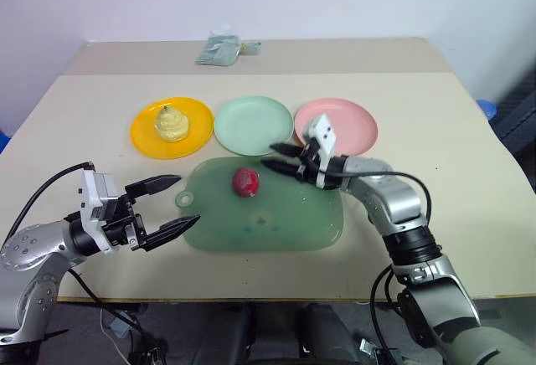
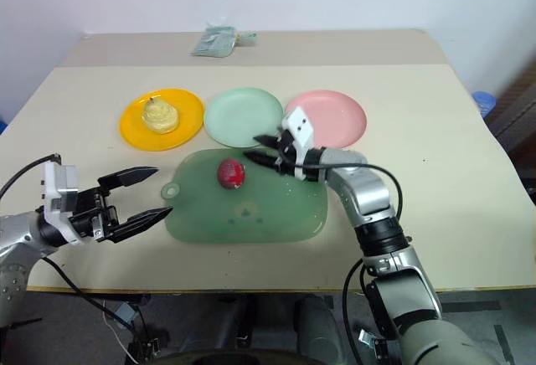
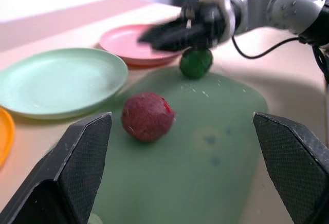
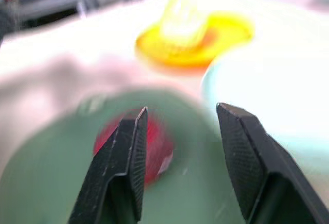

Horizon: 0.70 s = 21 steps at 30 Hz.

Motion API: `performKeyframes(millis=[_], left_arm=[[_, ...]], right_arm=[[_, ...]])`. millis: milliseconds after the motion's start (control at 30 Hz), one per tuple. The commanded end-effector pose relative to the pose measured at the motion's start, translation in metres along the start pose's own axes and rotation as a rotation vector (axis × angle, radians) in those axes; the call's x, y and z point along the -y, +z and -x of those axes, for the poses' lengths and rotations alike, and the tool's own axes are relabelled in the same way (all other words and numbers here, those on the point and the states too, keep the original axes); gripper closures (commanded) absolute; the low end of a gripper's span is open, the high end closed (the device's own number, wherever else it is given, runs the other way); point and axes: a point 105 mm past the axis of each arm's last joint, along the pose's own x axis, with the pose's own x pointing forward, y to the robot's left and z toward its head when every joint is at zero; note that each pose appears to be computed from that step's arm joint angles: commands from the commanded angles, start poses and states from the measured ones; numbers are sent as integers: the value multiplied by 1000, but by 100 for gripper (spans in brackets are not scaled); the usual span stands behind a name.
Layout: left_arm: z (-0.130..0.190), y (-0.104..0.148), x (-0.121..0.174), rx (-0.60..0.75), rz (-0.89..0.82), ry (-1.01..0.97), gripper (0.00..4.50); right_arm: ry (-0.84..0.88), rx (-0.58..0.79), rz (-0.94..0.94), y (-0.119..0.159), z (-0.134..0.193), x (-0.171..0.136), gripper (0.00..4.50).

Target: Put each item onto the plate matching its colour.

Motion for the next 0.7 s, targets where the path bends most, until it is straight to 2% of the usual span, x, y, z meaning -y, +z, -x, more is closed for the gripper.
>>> performKeyframes(millis=[33, 200, 233, 267, 400, 700], left_arm=[[-4, 6, 3, 22, -29, 14, 0], [-6, 4, 2, 29, -28, 23, 0], [-6, 3, 2, 28, -28, 24, 0], [-6, 3, 1, 28, -29, 26, 0], [1, 0, -1, 18, -25, 34, 0], [31, -14, 4, -59, -4, 54, 0]], right_arm=[[-10, 69, 47, 28, 5, 3, 234], [19, 33, 62, 28, 7, 1, 234], [31, 20, 72, 26, 7, -1, 196], [55, 6, 71, 23, 6, -5, 179], [117, -11, 79, 15, -7, -24, 3], [159, -95, 121, -9, -42, -44, 3]])
